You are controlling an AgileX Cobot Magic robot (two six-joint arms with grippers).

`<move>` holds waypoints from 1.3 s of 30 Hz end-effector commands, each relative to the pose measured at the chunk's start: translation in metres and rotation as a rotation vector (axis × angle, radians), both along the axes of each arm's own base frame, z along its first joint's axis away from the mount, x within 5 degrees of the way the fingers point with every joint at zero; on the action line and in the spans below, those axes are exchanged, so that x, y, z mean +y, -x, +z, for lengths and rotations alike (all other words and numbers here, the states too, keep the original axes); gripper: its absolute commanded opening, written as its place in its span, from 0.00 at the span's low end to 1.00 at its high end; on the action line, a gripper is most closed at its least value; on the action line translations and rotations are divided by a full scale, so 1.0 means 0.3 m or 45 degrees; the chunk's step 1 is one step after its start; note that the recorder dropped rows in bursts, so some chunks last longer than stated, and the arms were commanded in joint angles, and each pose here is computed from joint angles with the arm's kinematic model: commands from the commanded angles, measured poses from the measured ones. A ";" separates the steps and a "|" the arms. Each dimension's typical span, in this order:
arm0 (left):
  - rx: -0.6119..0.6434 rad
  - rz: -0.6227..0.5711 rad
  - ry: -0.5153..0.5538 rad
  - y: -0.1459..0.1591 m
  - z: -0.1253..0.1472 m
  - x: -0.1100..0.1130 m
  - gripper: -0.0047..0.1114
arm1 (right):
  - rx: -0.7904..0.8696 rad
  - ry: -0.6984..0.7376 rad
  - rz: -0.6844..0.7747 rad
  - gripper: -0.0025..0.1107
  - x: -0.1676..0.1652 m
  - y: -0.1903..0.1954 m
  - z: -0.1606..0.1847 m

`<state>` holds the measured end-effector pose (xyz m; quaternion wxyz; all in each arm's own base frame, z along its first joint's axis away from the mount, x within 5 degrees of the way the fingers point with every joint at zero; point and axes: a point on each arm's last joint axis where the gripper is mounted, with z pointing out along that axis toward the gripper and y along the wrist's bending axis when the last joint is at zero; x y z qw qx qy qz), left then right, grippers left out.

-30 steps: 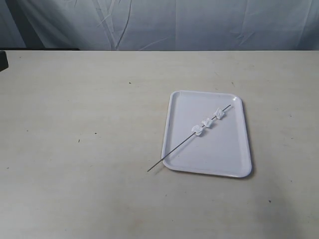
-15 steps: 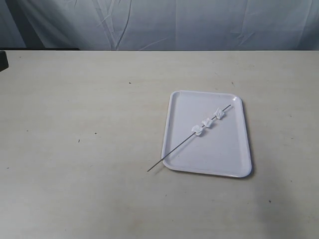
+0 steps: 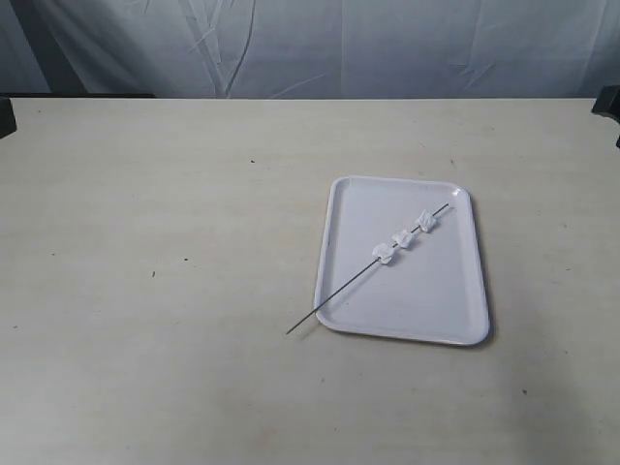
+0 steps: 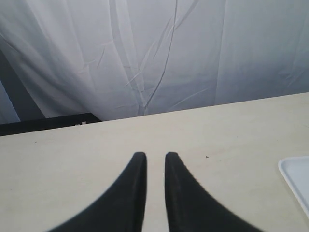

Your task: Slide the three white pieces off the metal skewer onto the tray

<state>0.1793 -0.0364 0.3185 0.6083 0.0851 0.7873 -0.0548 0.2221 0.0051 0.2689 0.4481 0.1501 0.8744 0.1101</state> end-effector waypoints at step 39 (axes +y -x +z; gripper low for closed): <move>1.413 -0.954 -0.522 -0.527 -0.442 -0.694 0.41 | 0.251 0.098 0.401 0.02 0.057 -0.165 0.031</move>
